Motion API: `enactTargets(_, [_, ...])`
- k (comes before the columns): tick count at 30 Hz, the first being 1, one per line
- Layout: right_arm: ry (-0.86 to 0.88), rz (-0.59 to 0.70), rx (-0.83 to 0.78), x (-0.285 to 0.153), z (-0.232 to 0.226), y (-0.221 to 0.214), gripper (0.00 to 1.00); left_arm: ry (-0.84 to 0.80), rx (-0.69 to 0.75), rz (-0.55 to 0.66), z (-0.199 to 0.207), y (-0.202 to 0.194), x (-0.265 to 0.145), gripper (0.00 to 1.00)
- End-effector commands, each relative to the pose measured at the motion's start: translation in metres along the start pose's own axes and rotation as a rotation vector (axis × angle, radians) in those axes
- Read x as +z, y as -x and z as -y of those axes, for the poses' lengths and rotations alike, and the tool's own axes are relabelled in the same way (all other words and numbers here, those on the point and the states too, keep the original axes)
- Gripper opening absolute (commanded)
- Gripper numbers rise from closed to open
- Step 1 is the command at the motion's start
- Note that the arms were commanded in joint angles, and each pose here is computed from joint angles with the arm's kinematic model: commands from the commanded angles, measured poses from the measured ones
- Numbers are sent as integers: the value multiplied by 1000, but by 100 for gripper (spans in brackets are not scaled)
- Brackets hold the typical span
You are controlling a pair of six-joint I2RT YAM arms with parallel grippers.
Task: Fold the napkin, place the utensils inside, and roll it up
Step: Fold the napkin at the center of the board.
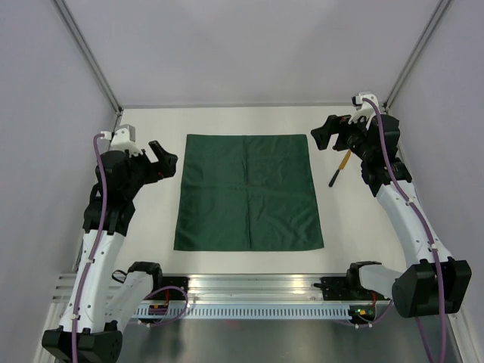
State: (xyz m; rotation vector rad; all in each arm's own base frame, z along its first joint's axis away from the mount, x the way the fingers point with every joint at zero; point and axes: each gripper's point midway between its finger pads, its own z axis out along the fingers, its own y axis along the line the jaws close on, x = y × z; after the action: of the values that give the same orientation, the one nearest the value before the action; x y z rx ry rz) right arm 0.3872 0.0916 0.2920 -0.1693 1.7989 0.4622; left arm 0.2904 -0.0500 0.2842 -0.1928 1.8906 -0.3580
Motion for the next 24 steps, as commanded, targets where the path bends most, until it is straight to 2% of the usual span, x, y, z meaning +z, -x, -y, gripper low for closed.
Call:
enactTargets(1, [-11,23,6,-1,-2,13,98,-28,34,27,5,10,1,100])
enactTargets(8, [72,-40,10,14,-12,-1,98,-44,17,65,17,38,-6,100])
enactTargets(13, [123,-69,-37,30,-39,-12,97,-86,-3,112,37,78,-13,100])
enactTargets(19, [231,-151,-119,52,-113,-46,90,-119,-15,176,57,125,-25,100])
enactTargets(20, [282,-165,-144,52,-141,-56,88,-127,-19,199,60,135,-30,100])
enactTargets(22, [304,-197,-187,58,-166,-75,84,-139,-26,199,65,140,-29,100])
enactTargets(23, [361,-211,-211,53,-197,-86,82,-145,-26,208,67,145,-31,100])
enactTargets(24, [381,-231,-224,57,-211,-98,77,-144,-29,208,67,147,-31,100])
